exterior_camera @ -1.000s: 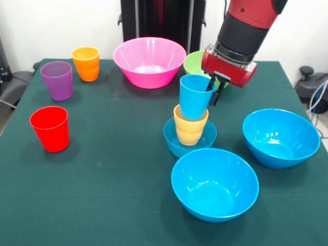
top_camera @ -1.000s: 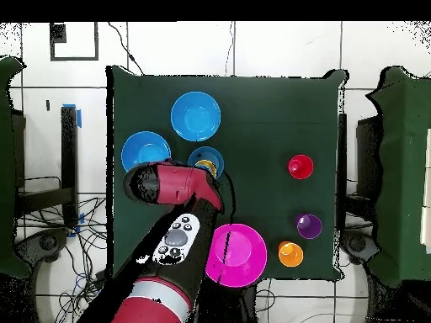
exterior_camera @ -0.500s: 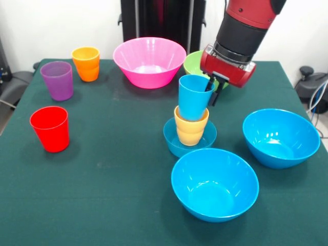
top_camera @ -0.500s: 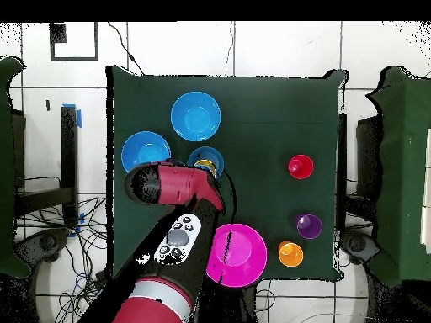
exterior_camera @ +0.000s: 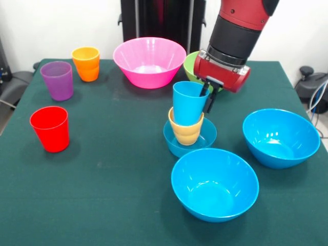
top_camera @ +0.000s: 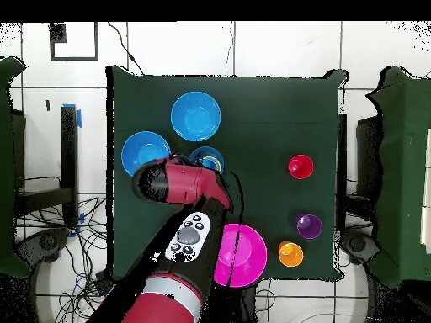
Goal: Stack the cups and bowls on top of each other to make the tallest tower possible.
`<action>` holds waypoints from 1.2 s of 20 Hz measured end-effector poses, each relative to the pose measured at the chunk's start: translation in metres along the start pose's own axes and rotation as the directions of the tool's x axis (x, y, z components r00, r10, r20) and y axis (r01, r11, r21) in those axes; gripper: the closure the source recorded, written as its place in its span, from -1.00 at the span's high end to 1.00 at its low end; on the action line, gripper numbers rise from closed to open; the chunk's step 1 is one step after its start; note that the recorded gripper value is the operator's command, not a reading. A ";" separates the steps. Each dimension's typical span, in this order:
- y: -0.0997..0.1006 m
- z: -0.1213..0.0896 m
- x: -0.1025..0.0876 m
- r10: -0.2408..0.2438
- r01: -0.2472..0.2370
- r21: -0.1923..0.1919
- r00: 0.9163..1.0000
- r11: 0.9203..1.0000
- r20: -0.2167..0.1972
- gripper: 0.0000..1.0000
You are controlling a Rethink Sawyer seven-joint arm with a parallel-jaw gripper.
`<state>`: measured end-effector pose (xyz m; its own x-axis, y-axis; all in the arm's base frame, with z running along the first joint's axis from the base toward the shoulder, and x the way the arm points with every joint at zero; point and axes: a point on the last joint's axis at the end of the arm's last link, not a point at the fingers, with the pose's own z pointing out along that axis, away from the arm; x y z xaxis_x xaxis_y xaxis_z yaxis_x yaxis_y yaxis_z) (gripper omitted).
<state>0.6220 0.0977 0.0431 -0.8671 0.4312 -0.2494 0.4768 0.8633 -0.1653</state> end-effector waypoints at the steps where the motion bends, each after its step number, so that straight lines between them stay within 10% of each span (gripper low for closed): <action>1: 0.000 0.000 -0.001 0.001 -0.001 -0.002 1.000 1.000 0.002 -1.00; 24: 0.006 0.001 0.006 0.004 -0.005 -0.013 0.999 1.000 -0.043 -1.00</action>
<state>0.6201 0.1051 0.0396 -0.8705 0.4456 -0.2088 0.4790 0.8647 -0.1515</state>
